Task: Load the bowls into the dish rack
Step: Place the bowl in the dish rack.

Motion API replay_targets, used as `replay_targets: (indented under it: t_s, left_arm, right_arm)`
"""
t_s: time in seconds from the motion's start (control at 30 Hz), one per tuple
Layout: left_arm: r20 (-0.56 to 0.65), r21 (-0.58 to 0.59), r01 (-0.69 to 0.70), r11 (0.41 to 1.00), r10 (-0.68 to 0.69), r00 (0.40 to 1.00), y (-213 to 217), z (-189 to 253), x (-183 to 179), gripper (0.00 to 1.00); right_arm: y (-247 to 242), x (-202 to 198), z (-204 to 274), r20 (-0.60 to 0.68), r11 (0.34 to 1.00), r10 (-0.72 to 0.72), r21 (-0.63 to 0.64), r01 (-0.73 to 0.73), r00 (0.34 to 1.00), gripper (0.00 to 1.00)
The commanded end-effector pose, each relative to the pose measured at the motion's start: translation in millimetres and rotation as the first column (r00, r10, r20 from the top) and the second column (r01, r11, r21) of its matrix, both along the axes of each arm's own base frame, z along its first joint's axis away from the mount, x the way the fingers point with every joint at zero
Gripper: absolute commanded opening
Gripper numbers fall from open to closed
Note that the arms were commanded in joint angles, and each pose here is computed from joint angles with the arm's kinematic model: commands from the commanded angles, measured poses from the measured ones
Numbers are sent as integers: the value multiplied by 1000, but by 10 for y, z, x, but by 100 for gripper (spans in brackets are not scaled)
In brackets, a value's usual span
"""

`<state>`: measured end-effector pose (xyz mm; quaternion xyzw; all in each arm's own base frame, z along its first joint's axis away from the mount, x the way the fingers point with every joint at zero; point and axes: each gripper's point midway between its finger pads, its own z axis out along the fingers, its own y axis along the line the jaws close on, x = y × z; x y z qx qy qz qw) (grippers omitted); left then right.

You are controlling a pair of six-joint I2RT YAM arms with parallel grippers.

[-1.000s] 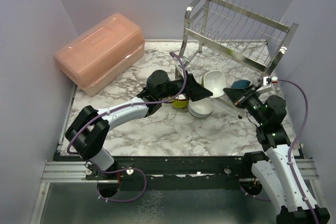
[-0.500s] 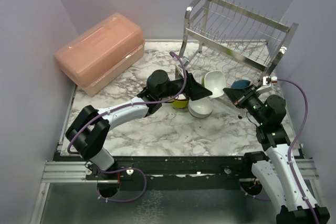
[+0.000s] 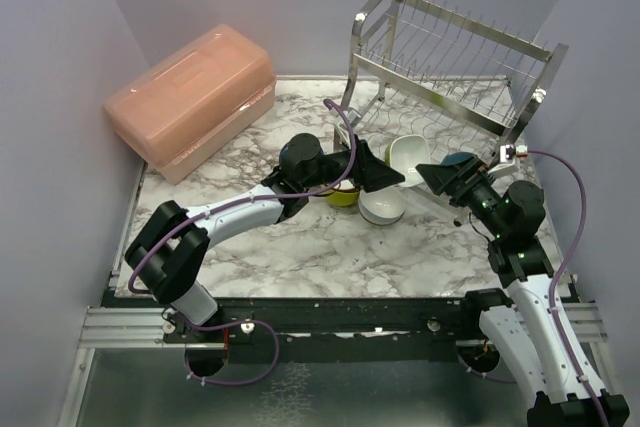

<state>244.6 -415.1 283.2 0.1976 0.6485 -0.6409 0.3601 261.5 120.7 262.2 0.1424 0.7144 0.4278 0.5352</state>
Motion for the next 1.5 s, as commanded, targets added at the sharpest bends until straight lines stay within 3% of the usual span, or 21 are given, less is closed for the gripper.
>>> replay_targets:
  t_s: [0.0,0.23,0.53,0.87,1.1,1.27,1.47]
  left_arm:
    - [43,-26,-27,999,28,999,12,88,53,0]
    - [25,14,-66,998,66,997,8,-56,150,0]
    - [22,161,-133,978,131,991,-24,-409,343,0]
    - [223,404,-301,864,226,948,-52,-757,542,0]
    - [320,422,-340,841,213,923,-205,-823,505,0]
    - [328,424,-321,847,187,926,-281,-897,483,0]
    - [330,433,-322,842,185,926,-305,-960,500,0]
  right_arm:
    - [-22,-15,56,7,1000,-8,-20,9,1000,100]
    - [-89,-53,-11,0,998,-40,-57,40,999,100]
    - [-281,-112,-291,-47,982,-137,-138,129,989,100]
    - [-499,-250,-480,-60,954,-245,-191,230,968,100]
    - [-659,-321,-692,-69,925,-323,-232,300,944,100]
    - [-852,-323,-794,-45,879,-412,-282,384,910,100]
    - [-824,-313,-837,-27,887,-398,-269,377,917,100]
